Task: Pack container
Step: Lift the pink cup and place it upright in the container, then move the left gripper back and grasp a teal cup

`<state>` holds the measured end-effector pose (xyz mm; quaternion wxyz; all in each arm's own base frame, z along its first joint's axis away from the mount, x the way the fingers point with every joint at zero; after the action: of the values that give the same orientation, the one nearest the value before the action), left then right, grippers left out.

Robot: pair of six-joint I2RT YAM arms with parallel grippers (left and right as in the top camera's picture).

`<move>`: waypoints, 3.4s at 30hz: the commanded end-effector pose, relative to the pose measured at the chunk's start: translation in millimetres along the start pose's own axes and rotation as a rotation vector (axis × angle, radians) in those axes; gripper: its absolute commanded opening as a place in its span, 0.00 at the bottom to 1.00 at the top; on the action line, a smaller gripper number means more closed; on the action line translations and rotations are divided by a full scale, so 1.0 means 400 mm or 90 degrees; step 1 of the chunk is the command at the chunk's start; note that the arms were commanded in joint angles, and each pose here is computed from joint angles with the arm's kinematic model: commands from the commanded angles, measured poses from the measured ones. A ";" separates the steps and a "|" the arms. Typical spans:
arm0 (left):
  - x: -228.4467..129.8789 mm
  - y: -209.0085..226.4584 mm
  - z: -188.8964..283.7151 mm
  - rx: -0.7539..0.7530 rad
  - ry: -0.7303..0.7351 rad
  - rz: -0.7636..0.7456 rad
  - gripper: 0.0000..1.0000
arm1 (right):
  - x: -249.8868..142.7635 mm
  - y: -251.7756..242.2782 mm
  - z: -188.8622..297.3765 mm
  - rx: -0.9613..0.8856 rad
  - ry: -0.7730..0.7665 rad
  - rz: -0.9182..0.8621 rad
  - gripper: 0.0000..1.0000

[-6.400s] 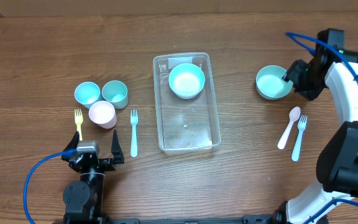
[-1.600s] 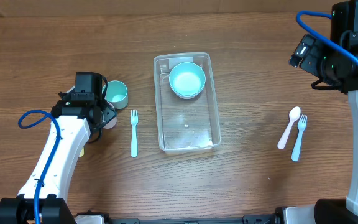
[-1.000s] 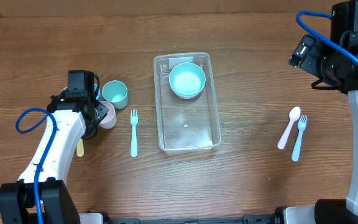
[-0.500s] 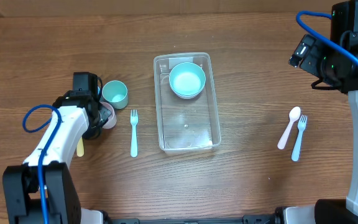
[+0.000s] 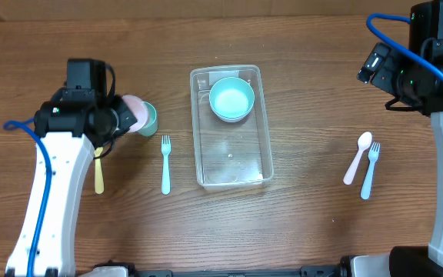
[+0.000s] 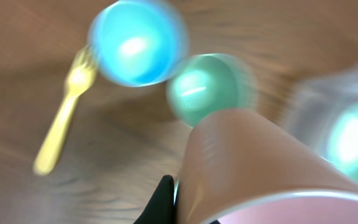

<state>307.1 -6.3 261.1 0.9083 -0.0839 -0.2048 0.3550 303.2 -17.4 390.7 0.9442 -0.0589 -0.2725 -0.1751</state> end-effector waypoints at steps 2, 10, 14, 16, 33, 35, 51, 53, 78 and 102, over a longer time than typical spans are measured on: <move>-0.074 -0.150 0.116 -0.174 -0.010 -0.224 0.04 | 0.003 -0.003 0.012 0.003 -0.011 -0.004 1.00; -0.224 -0.303 0.069 -0.209 -0.006 -0.352 0.04 | 0.003 -0.003 0.012 0.003 -0.011 -0.004 1.00; -0.263 -0.336 -0.032 -0.163 0.026 -0.377 0.04 | 0.003 -0.003 0.012 0.003 -0.011 -0.004 1.00; -0.266 -0.339 -0.073 -0.138 0.034 -0.378 0.04 | 0.003 -0.003 0.012 0.003 -0.011 -0.004 1.00; -0.271 -0.366 -0.212 -0.034 0.027 -0.488 0.04 | 0.003 -0.003 0.012 0.003 -0.011 -0.004 1.00; -0.273 -0.366 -0.222 -0.030 0.030 -0.489 0.04 | 0.003 -0.003 0.011 0.003 -0.011 -0.004 1.00; -0.291 -0.339 -0.259 0.015 0.073 -0.489 0.04 | 0.003 -0.003 0.012 0.003 -0.011 -0.004 1.00; -0.292 -0.337 -0.259 0.017 0.074 -0.482 0.04 | 0.003 -0.003 0.012 0.003 -0.011 -0.004 1.00; -0.222 -0.424 -0.121 -0.022 0.014 -0.455 0.59 | 0.003 -0.003 0.012 0.003 -0.011 -0.004 1.00; -0.077 -0.138 -0.283 0.116 0.154 -0.368 0.50 | 0.003 -0.003 0.012 0.003 -0.011 -0.004 1.00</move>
<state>376.3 -67.4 185.8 0.9897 0.0218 -0.0974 0.1031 303.3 -17.4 390.7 0.9442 -0.0591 -0.2727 -0.1750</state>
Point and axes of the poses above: each gripper's point midway between its finger pads, its own z axis back along the fingers, its own y axis along the line the jaws close on, x = y × z, the point moved 8 cm from there along z, back along the fingers, and after that the axes turned 11 degrees about z, right-handed, at the moved point
